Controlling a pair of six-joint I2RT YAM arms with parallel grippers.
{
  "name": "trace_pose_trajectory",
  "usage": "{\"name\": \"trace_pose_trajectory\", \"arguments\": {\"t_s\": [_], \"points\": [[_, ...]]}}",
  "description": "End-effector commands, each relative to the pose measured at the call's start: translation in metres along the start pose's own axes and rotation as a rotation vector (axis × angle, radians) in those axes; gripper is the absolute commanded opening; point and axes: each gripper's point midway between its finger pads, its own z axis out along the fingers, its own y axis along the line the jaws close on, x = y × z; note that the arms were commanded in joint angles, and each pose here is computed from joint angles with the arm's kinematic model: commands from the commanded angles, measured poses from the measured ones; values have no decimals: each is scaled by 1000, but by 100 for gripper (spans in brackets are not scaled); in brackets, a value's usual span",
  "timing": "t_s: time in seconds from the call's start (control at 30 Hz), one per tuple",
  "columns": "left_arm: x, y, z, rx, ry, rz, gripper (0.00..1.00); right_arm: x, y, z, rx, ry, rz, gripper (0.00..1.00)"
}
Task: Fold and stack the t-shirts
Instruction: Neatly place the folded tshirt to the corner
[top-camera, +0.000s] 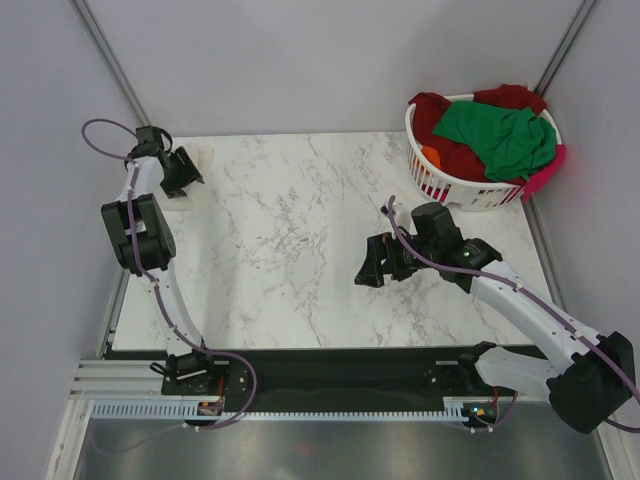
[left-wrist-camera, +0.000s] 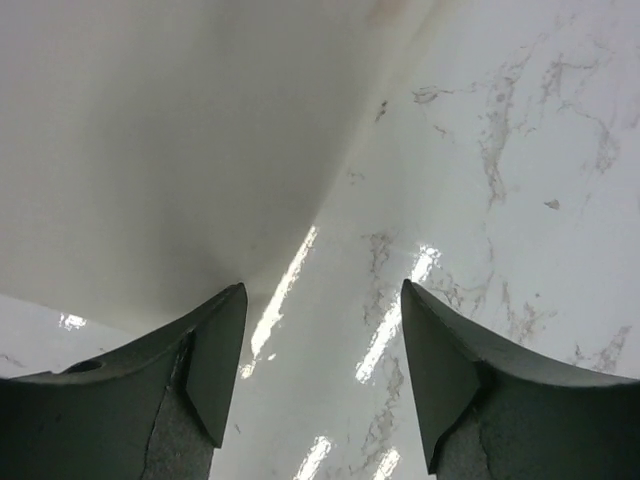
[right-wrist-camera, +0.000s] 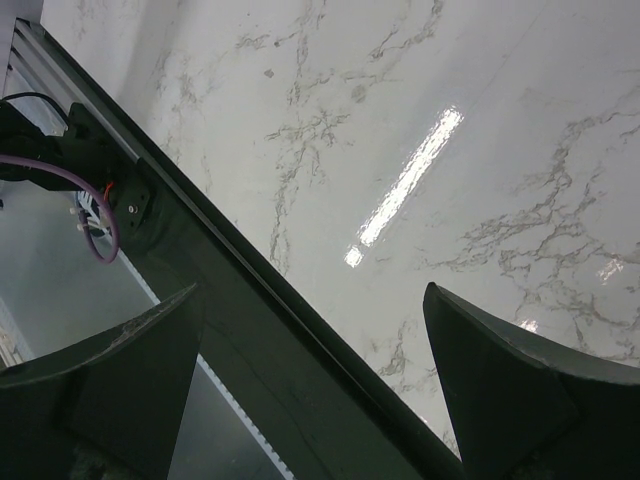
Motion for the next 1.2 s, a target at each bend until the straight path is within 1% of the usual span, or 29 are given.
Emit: {"name": "trace_pose_trajectory", "arguments": {"t_s": [0.0, 0.07, 0.2, 0.3, 0.33, 0.37, 0.47, 0.5, 0.57, 0.67, 0.7, 0.73, 0.83, 0.9, 1.0, 1.03, 1.07, 1.1, 1.13, 1.17], "points": [[-39, -43, -66, 119, -121, 44, 71, -6, 7, -6, -16, -31, -12, 98], [-55, -57, -82, 159, -164, 31, 69, -5, 6, -7, -14, -31, -10, 98], [-78, -67, -83, 185, -211, 12, 65, -3, 4, -4, -7, -25, -5, 98], [-89, -69, -58, 201, -206, -15, 60, -1, 2, -2, -5, -10, 1, 98], [-85, -66, -40, 199, -183, -36, 58, 1, 1, 0, -4, -3, 8, 98], [-97, -72, -39, 221, -209, -40, 58, 1, 1, 1, -4, 0, 8, 98], [-103, -78, -13, 260, -214, -71, 56, 3, -1, 5, -8, 17, 16, 98], [-111, -83, -9, 294, -242, -75, 56, 5, -2, 6, -6, 23, 22, 98], [-104, -88, 15, 338, -217, -109, 56, 7, -6, 11, -2, 35, 26, 98], [-99, -93, 37, 357, -214, -160, 56, 12, -10, 18, 2, 58, 41, 98], [-91, -87, 53, 349, -190, -187, 56, 12, -11, 19, 4, 62, 43, 98], [-88, -87, 60, 350, -176, -240, 56, 14, -12, 21, 6, 72, 49, 98], [-72, -84, 83, 388, -114, -313, 54, 14, -13, 23, 9, 78, 53, 98], [-71, -102, 80, 478, -92, -318, 54, 13, -12, 22, 10, 73, 57, 98], [-83, -144, 47, 609, -110, -245, 55, 11, -10, 20, 7, 66, 62, 98], [-97, -161, 20, 656, -146, -208, 58, 11, -9, 19, 6, 61, 61, 98], [-100, -180, -2, 707, -160, -167, 60, 9, -8, 18, 6, 55, 63, 98], [-106, -191, -21, 733, -181, -143, 63, 6, -6, 16, 8, 46, 59, 98], [-120, -207, -65, 770, -239, -96, 67, 3, -4, 15, 9, 37, 53, 98], [-121, -218, -86, 792, -256, -72, 69, -3, -2, 12, 13, 27, 47, 98]]}}
